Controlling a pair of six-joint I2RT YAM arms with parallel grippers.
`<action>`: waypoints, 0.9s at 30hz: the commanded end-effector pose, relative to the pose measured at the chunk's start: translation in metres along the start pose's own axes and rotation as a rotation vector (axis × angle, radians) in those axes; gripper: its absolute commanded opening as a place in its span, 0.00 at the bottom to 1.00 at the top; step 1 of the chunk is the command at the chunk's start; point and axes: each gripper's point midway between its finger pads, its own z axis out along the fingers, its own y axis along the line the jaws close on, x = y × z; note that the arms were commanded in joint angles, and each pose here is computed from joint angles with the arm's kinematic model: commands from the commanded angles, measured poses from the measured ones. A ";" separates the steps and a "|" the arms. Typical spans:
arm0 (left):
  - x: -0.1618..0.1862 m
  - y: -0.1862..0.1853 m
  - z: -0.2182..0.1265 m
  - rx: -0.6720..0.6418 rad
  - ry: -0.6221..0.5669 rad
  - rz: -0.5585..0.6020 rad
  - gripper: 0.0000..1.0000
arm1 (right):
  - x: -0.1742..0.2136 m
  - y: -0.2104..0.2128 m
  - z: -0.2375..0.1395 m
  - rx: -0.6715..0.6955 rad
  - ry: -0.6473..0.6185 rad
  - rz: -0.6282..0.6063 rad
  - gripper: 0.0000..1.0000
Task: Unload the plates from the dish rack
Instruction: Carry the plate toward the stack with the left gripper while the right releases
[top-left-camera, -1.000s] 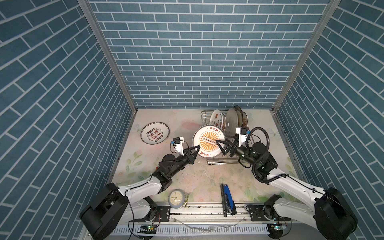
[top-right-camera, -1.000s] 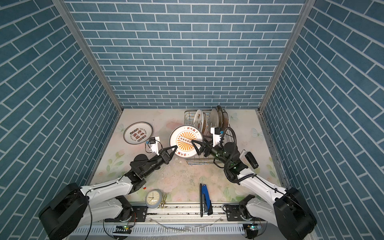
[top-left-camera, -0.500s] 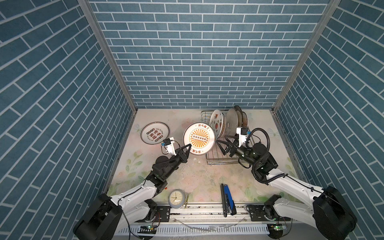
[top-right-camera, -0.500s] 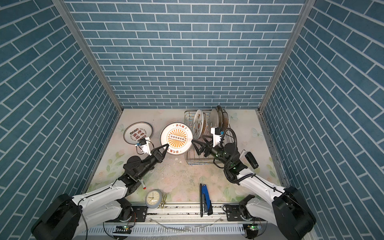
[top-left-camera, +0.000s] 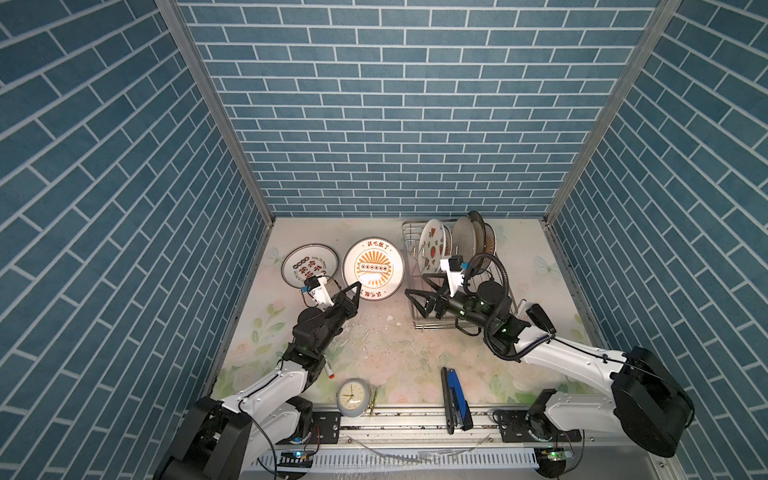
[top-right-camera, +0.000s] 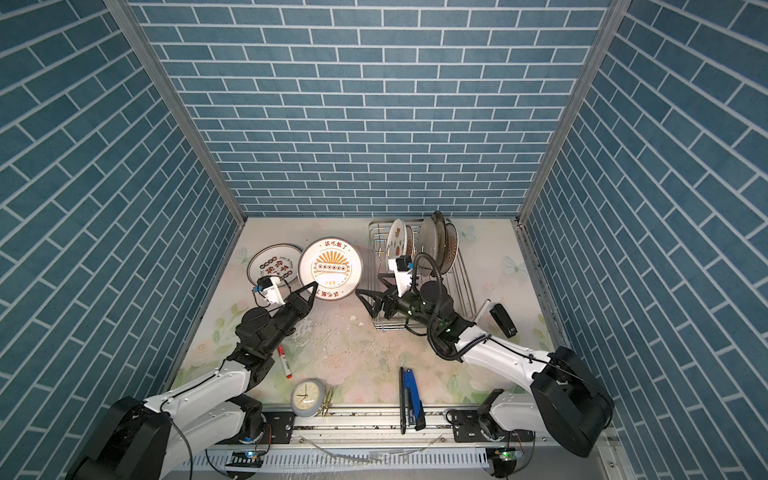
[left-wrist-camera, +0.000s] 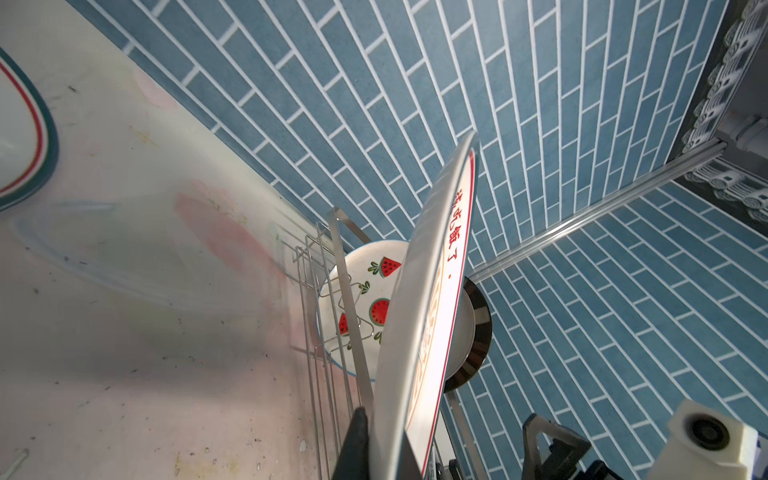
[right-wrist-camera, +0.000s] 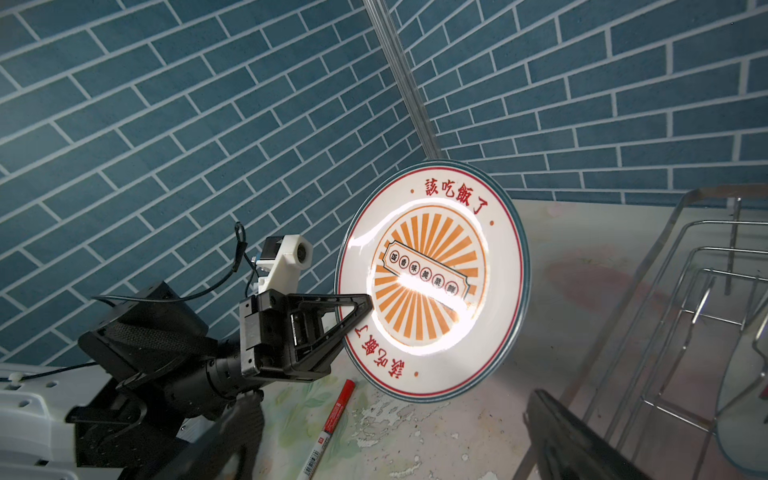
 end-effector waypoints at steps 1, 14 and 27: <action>-0.018 -0.007 -0.003 0.034 -0.057 -0.023 0.00 | -0.010 -0.006 0.023 0.029 -0.009 -0.043 0.99; -0.061 0.031 -0.001 -0.071 -0.174 -0.145 0.00 | 0.002 -0.020 0.082 0.112 0.068 -0.105 0.99; -0.108 0.082 -0.001 -0.237 -0.307 -0.281 0.00 | 0.013 -0.025 0.138 0.097 0.152 -0.185 0.99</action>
